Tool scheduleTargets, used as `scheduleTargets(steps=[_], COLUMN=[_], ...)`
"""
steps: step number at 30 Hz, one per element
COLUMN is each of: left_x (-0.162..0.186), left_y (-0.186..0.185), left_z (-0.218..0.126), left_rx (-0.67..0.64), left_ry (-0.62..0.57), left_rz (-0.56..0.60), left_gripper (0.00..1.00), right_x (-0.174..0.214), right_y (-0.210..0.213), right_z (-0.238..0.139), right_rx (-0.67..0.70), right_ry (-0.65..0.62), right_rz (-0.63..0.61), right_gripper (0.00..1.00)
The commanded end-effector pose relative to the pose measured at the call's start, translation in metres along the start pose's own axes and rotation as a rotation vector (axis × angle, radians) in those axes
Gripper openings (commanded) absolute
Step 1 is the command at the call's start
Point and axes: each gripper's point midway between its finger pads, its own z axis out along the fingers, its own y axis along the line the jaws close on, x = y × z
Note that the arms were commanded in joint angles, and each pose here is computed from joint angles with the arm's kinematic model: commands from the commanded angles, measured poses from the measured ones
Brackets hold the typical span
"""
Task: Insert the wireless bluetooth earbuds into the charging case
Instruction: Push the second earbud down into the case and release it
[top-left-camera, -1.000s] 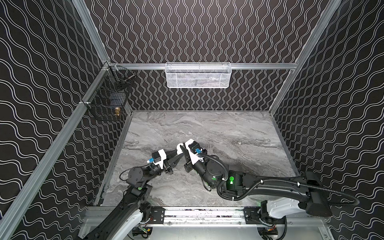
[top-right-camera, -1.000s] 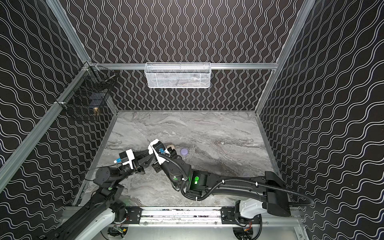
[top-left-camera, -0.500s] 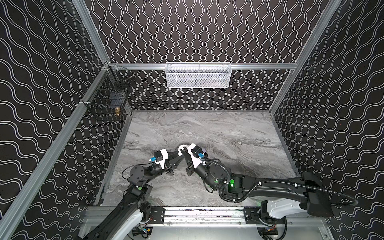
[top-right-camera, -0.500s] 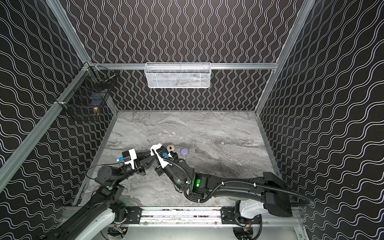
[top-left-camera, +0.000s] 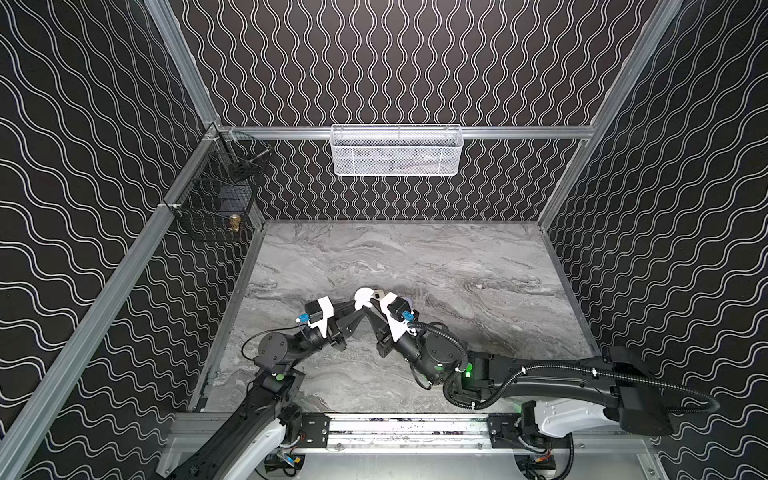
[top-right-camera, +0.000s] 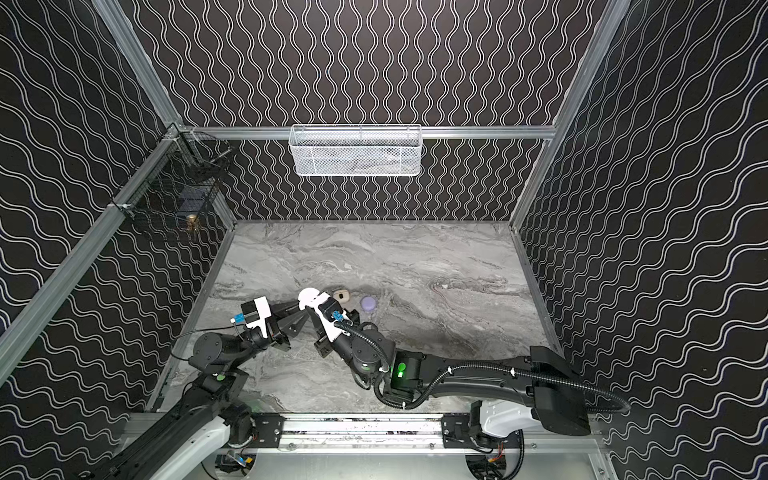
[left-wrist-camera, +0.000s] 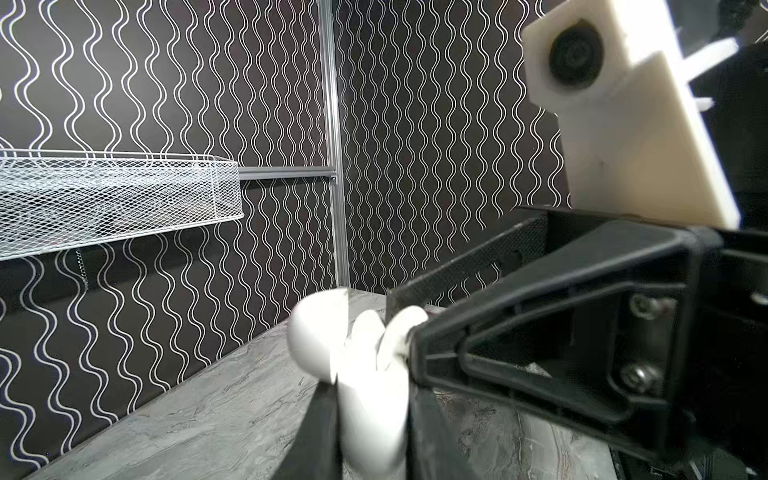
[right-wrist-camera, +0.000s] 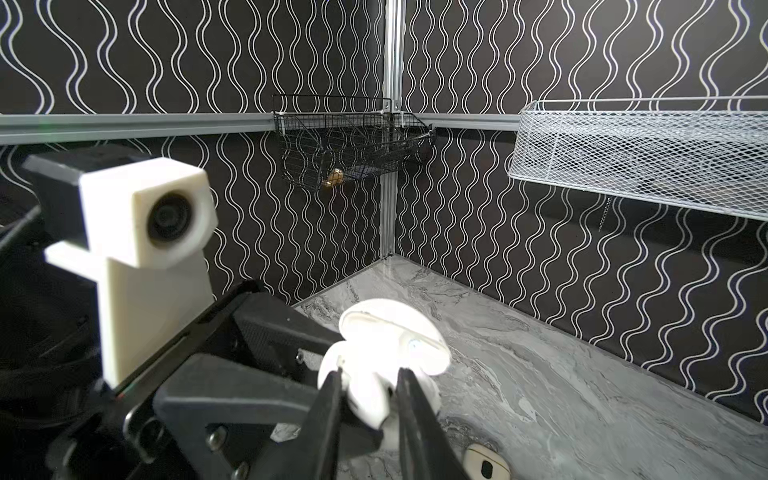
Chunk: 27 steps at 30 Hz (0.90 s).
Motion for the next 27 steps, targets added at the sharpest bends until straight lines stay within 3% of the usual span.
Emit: scheduleTargets(steps=[1,6,10,13,17,22,27], left_x=[-0.027,-0.025,-0.021,-0.019,-0.018,-0.02,-0.022], left_y=[-0.012,-0.012,-0.007,-0.002,-0.002,-0.005,-0.007], left_z=[-0.002,-0.002,0.0,0.0,0.001,0.001,0.001], left_rx=[0.052,0.054,0.03,0.007,0.011,0.026,0.037], left_ry=[-0.1,-0.097,-0.084,-0.078,-0.073,-0.075,-0.083], left_rz=[0.061,0.064,0.057,0.056,0.055,0.06,0.059], left_gripper=[0.0,0.0,0.0,0.0,0.0,0.0,0.0], right_x=[0.002,-0.006,-0.009,-0.014,-0.018,-0.012,-0.001], right_y=[0.002,0.003,0.006,0.011,0.004,-0.024,-0.031], right_z=[0.004,0.009,0.004,-0.006,-0.019,-0.036,-0.031], right_rx=[0.003,0.014,-0.01,-0.039,-0.02,0.078,0.141], right_ry=[0.024,0.033,0.038,0.034,0.044,0.062,0.099], right_rz=[-0.031,-0.028,-0.011,-0.001,0.027,0.083,0.087], right_gripper=[0.26,0.26,0.43,0.44,0.39,0.26,0.16])
